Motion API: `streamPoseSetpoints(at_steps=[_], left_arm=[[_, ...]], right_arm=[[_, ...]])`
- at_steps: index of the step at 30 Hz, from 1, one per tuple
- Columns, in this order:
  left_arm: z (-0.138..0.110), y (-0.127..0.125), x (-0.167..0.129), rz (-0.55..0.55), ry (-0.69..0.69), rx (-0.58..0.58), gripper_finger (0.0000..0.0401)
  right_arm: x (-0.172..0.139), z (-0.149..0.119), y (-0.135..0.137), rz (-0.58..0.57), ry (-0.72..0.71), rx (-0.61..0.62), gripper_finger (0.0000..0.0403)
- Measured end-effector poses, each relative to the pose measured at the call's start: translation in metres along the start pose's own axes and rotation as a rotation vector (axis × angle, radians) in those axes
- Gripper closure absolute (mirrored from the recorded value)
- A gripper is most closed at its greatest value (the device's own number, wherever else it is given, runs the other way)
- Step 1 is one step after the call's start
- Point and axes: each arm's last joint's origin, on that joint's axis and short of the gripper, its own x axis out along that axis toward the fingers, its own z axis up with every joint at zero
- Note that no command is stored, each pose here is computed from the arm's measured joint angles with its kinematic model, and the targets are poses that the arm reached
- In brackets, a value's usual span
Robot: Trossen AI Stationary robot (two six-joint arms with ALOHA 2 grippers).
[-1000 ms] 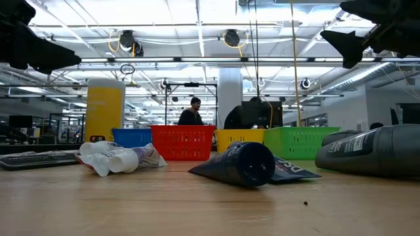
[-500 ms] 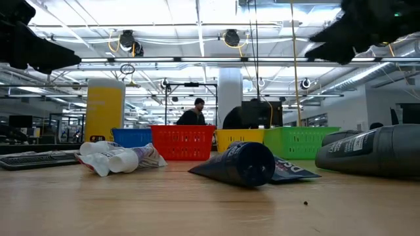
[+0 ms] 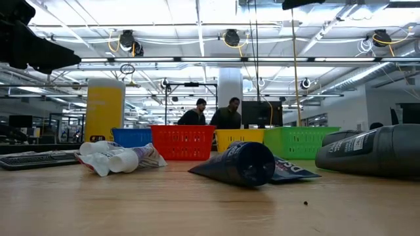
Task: Pick & Place Travel size toiletries
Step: Put the black deodorant into the green bin
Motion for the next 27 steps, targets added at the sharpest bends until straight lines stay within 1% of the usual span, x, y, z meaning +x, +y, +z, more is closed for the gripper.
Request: streamPoseSetpoints(at_steps=[4,7,9,11,13,15,17,22,27], left_arm=[[0.0,0.0,0.0,0.0,0.0,0.0,0.0222],[0.0,0.0,0.0,0.001,0.0,0.0,0.0221],[0.0,0.0,0.0,0.001,0.0,0.0,0.0222],[0.0,0.0,0.0,0.001,0.0,0.0,0.0222],[0.0,0.0,0.0,0.001,0.0,0.0,0.0221],[0.0,0.0,0.0,0.0,0.0,0.0,0.0222],[0.0,0.0,0.0,0.001,0.0,0.0,0.0221],[0.0,0.0,0.0,0.001,0.0,0.0,0.0222],[0.0,0.0,0.0,0.001,0.0,0.0,0.0221]], right_arm=[[-0.003,0.006,0.017,0.031,0.042,0.125,0.0092],[0.006,0.0,0.028,0.059,0.131,0.237,0.0092],[0.013,-0.008,0.033,0.057,0.218,0.306,0.0094],[0.02,-0.018,0.036,0.013,0.315,0.37,0.0098],[0.029,-0.03,0.039,-0.071,0.421,0.422,0.0104],[0.038,-0.041,0.041,-0.162,0.492,0.468,0.011],[0.045,-0.049,0.044,-0.222,0.552,0.497,0.0116],[0.067,-0.064,0.056,-0.268,0.655,0.532,0.0124],[0.087,-0.079,0.065,-0.33,0.714,0.497,0.0124]])
